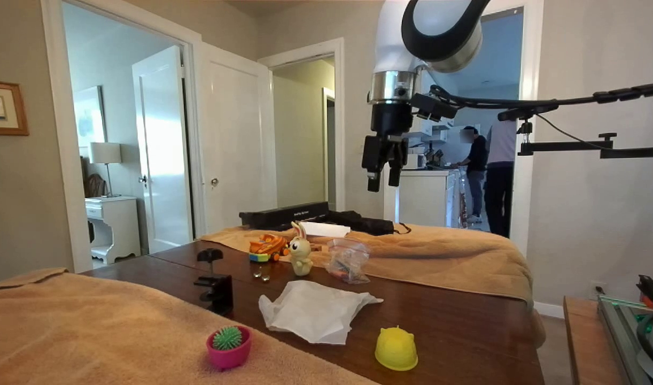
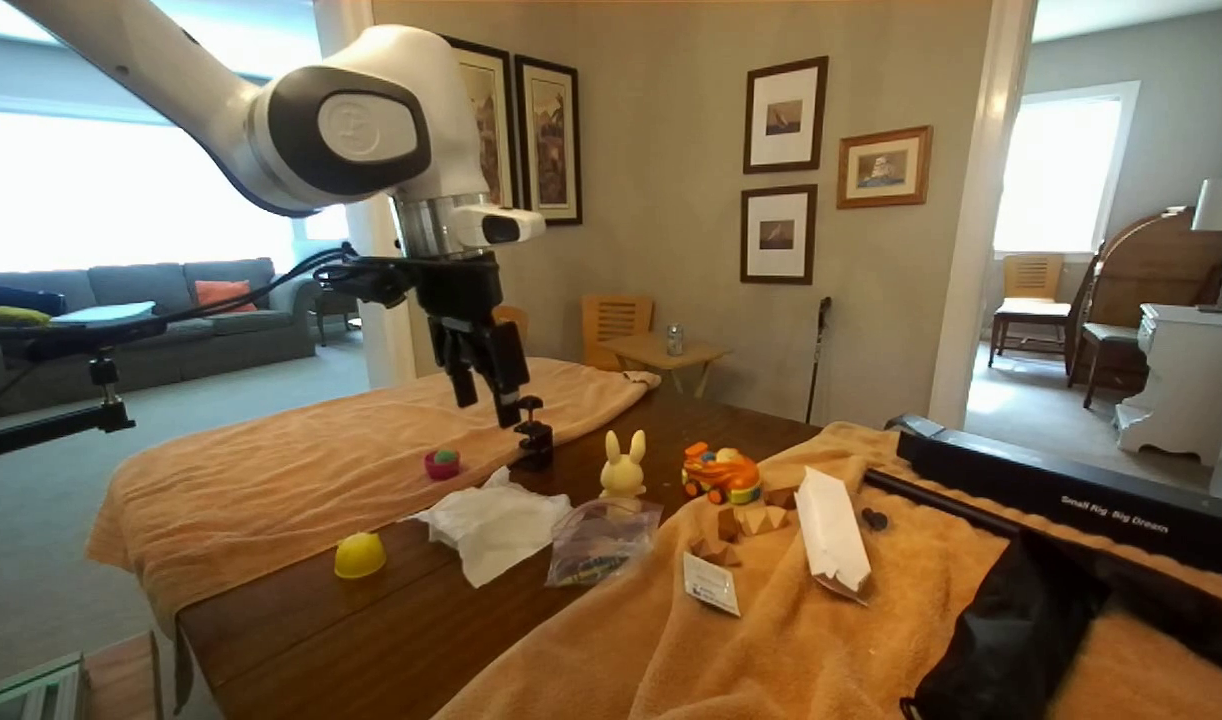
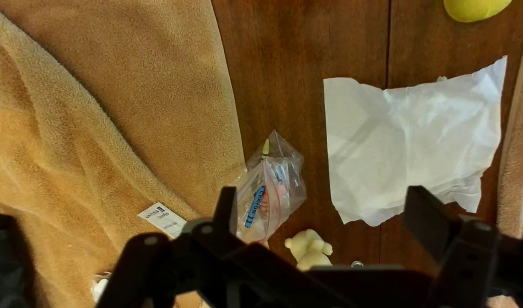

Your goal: Pick up the crayon and put it into the clear plastic bag

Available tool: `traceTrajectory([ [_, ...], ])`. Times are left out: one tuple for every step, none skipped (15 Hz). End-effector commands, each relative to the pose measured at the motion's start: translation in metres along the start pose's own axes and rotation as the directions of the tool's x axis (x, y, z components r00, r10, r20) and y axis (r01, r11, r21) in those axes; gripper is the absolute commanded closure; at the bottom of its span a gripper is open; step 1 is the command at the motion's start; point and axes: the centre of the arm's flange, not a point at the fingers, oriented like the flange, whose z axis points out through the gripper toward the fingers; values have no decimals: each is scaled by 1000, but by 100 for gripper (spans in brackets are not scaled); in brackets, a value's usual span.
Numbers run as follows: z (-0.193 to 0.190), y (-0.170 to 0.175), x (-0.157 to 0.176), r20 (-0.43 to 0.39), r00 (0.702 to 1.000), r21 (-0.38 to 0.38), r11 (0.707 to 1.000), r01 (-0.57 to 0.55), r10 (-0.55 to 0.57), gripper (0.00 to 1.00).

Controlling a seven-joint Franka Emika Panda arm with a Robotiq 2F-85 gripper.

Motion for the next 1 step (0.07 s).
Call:
traceTrajectory([
  [-9,2,-8,15,1000,47,999,17,-17,0],
])
